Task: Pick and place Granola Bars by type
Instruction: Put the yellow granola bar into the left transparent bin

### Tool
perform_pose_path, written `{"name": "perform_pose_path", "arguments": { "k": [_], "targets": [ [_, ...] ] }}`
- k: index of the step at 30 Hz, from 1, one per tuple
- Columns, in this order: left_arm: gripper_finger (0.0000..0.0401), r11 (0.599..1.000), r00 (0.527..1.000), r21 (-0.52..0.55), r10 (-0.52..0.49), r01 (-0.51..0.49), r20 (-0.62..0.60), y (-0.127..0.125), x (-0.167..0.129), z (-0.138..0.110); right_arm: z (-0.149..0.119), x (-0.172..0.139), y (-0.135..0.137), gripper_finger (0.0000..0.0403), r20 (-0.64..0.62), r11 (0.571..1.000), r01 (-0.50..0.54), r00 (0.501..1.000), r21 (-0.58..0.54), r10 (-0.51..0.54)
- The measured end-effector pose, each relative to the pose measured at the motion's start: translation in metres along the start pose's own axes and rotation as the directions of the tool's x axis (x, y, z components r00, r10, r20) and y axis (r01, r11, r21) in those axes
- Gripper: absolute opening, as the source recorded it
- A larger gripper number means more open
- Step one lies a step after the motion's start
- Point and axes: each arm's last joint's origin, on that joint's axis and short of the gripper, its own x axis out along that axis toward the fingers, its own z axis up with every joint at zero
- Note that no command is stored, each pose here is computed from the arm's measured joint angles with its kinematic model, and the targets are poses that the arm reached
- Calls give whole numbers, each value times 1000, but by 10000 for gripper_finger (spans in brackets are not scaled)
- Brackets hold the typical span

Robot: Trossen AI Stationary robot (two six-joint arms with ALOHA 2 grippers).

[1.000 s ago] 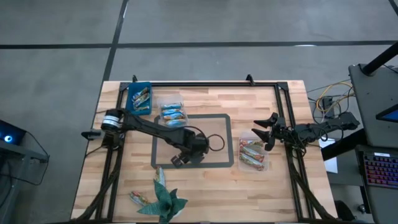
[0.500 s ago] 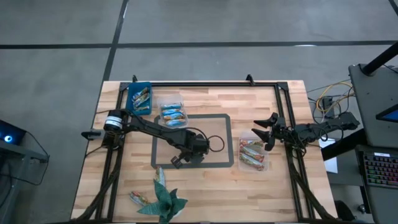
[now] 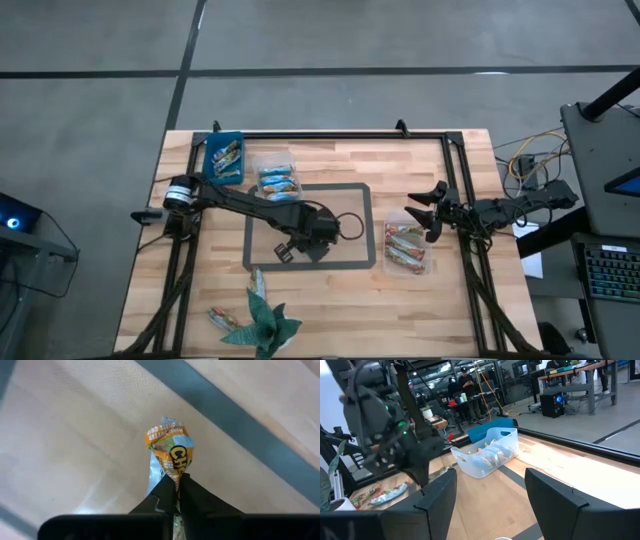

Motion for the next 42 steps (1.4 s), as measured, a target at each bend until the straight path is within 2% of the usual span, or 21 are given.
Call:
{"name": "perform_pose_path", "arguments": {
  "k": [4,9,16,21,26,29,31,35,37,42],
  "targets": [
    [0,997,997,-2,71,-71,-5,6,-26,-2,0,0,0,224,1,1000,0,1000,1,0],
    [0,982,983,-51,177,-179,-46,11,-52,-21,0,0,0,224,1,1000,-1,1000,1,1],
    [0,939,961,-207,266,-276,-75,8,-81,-59,0,0,0,224,1,1000,0,1000,1,0],
    [0,875,931,-320,355,-362,-84,2,-97,-86,0,0,0,224,0,1000,-1,1000,0,1],
    [0,811,911,-424,399,-403,-104,-6,-107,-113,0,0,0,224,-1,1000,1,1000,-1,-1],
    [0,757,898,-499,423,-422,-117,-12,-110,-129,0,0,0,224,-1,1000,0,1000,-1,0],
    [0,708,891,-562,435,-428,-131,-14,-110,-139,0,0,0,224,-1,1000,0,1000,-1,0],
    [0,594,882,-687,445,-419,-154,-18,-104,-156,0,0,0,224,-1,1000,-1,1000,-1,1],
    [0,552,885,-730,438,-404,-159,-19,-97,-160,0,0,0,224,0,1000,0,1000,0,0],
    [0,518,907,-793,411,-320,-98,-20,-76,-161,0,0,0,224,0,1000,-1,1000,1,1]
  ]
}}
